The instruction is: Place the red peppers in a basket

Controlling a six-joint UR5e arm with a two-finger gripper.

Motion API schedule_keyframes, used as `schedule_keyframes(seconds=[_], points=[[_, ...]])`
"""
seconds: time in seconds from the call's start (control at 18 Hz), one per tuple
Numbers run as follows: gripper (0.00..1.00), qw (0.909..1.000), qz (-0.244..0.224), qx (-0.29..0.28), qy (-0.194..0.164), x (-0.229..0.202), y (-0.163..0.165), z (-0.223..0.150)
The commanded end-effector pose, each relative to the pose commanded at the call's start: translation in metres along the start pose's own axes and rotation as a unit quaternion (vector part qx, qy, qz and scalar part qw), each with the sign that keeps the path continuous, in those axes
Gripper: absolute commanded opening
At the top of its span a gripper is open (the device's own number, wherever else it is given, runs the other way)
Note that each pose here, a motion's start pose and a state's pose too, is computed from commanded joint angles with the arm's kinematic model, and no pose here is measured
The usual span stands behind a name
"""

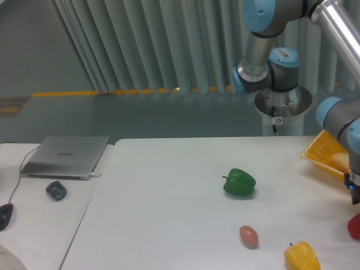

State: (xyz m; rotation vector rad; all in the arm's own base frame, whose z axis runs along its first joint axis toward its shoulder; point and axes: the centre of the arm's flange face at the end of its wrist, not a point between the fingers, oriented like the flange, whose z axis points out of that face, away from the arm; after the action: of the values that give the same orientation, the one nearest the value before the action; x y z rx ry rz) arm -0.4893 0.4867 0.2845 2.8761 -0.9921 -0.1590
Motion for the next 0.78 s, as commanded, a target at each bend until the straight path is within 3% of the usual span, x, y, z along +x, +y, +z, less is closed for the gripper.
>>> schedule_keyframes(seconds=[0.5,0.61,0.78], points=[[0.98,0.9992,0.01,-0.037,0.007,0.007,-0.011,0.026],[0.85,0.9992,0.011,-0.037,0.007,0.007,-0.011,0.027],[0.57,0.9992,0.012,-0.037,0.007,0.007,-0.011,0.026]])
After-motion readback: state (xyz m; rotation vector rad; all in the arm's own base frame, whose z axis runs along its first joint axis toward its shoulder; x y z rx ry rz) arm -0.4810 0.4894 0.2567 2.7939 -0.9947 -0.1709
